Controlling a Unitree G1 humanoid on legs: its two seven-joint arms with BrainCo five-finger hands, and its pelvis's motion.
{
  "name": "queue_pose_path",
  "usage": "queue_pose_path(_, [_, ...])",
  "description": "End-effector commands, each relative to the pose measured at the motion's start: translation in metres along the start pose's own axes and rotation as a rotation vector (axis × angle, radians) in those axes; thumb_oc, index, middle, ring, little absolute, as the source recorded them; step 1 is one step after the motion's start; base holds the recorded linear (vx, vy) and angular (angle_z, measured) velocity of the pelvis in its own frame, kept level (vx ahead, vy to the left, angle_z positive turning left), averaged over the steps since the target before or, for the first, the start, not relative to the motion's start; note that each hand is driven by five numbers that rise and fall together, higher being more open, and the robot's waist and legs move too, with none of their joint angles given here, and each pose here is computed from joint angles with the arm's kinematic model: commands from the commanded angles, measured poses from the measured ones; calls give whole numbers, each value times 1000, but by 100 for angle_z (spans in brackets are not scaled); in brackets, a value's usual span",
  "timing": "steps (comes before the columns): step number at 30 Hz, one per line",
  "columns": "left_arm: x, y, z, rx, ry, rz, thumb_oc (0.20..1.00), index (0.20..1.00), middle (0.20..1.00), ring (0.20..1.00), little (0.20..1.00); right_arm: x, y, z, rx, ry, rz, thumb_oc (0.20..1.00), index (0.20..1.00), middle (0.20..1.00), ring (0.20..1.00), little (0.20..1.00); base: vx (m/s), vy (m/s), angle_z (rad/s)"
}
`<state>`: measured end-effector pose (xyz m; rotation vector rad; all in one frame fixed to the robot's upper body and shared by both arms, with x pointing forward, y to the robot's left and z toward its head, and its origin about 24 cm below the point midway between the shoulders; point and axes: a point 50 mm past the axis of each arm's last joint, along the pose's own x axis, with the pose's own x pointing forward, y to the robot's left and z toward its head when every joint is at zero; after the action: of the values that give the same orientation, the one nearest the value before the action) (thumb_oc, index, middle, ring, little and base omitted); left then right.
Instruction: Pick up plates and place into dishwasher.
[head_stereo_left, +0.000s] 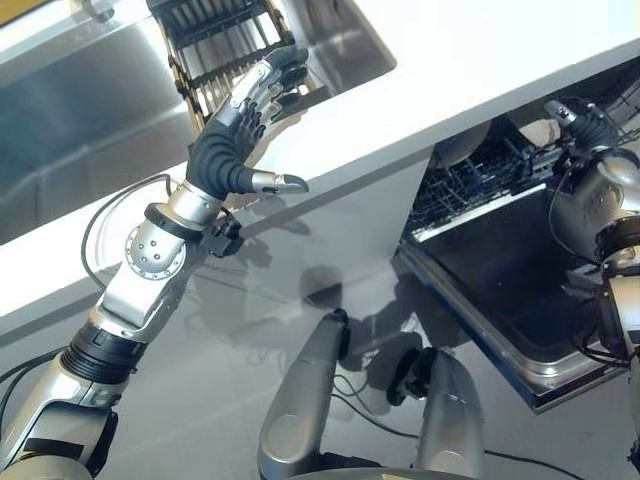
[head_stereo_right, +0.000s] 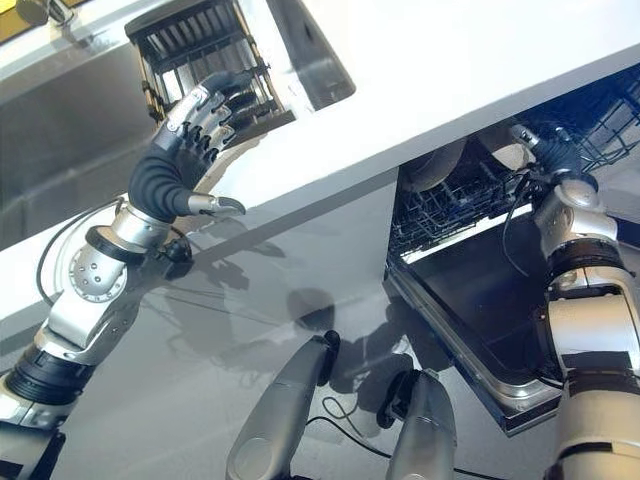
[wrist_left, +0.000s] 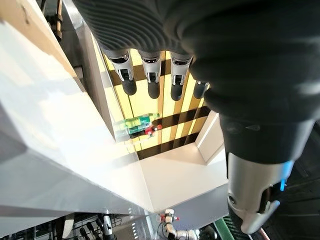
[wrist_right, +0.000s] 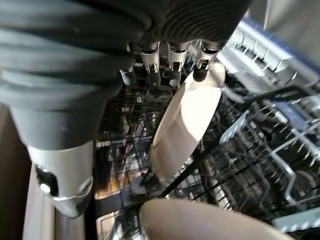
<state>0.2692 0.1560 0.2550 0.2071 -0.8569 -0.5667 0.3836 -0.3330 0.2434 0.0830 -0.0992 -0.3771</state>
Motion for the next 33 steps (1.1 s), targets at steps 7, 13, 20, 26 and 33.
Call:
queue_pose_path(7, [-22,1,-15,-46,64,26,1000,1000,1000,1000,1000,-5,-24,-6,-210,-6,-53,1000,1000,1000,1000,1000,-90,45,-2])
queue_pose_path(13, [-29,-6,-20,-49,65,45,1000,1000,1000,1000,1000,-22,-47,-43,-283,-61,-267,1000,1000,1000,1000,1000,-8,97,-12])
queue_pose_path(20, [-49,-24,-28,-50,86,87,1000,1000,1000,1000,1000,-80,-68,-99,-407,-231,-498,1000,1000,1000,1000,1000,44,100,-17])
queue_pose_path(26, [-60,-21,-29,-40,107,117,1000,1000,1000,1000,1000,-123,-99,-136,-387,-178,-617,1000,1000,1000,1000,1000,22,85,-19])
queue_pose_path(33, [-61,-27,-34,-67,114,115,1000,1000,1000,1000,1000,-158,-125,-205,-121,147,-674,1000,1000,1000,1000,1000,7,35,-10])
